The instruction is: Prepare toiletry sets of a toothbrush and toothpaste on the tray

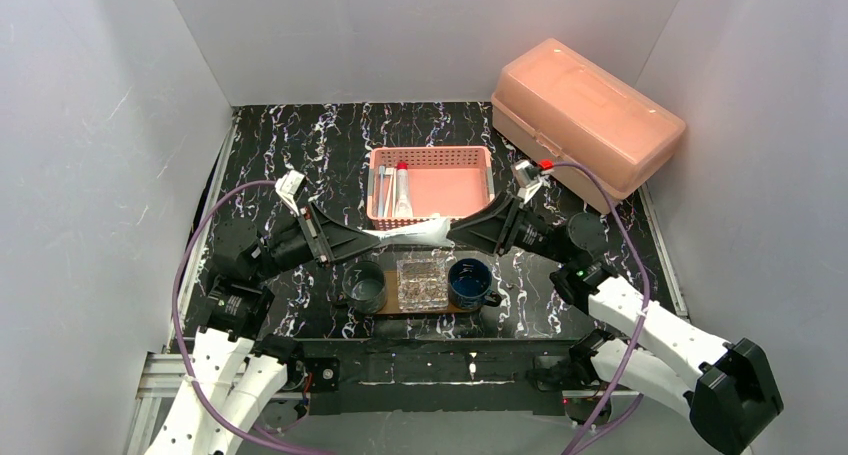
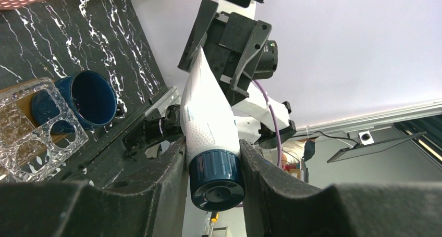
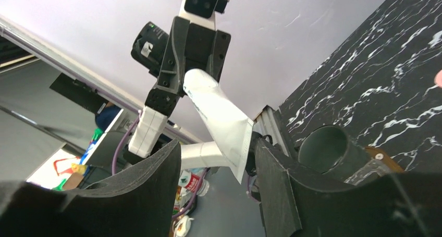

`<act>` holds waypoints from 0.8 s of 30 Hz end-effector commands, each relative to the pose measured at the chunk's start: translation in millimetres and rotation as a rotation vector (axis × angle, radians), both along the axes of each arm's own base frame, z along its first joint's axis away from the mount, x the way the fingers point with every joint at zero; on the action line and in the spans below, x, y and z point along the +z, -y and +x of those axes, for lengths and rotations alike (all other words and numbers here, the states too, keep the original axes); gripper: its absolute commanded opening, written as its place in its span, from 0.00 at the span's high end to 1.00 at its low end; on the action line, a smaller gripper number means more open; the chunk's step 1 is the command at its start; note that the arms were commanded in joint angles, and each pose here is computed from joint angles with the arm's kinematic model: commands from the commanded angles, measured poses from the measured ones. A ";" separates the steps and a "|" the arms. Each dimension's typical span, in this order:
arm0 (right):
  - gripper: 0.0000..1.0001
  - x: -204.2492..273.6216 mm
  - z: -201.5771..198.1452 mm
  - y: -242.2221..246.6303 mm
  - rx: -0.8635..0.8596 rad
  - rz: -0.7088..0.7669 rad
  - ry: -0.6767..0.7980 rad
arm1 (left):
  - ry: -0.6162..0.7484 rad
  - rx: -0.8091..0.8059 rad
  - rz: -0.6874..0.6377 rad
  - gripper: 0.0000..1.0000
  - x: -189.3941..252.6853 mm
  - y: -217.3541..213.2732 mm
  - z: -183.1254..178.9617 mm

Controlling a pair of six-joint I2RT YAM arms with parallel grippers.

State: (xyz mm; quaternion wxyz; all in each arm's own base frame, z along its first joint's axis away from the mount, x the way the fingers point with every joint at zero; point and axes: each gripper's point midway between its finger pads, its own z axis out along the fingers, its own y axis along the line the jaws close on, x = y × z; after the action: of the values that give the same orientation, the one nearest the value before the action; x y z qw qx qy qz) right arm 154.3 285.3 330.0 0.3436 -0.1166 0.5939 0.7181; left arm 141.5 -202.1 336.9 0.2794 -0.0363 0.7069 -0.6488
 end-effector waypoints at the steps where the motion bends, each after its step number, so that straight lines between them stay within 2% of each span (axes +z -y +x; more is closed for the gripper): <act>1: 0.38 17.2 -11.9 -11.1 0.029 0.047 0.066 | 0.081 -0.020 -0.033 1.00 19.8 -0.6 -7.3; 13: 0.42 34.0 -26.3 -15.3 0.050 0.097 0.130 | 0.084 -0.039 -0.037 1.00 19.1 -1.0 -14.6; 24: 0.52 39.5 -26.5 -14.2 0.045 0.123 0.137 | 0.086 -0.061 -0.038 1.00 16.4 -1.2 -22.6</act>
State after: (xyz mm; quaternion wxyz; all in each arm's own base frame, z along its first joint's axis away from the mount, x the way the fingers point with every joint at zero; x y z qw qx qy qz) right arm 134.3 305.2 334.3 0.3366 -0.1404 0.5727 0.7342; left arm 129.0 -201.6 344.5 0.2792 -0.0189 0.6958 -0.6615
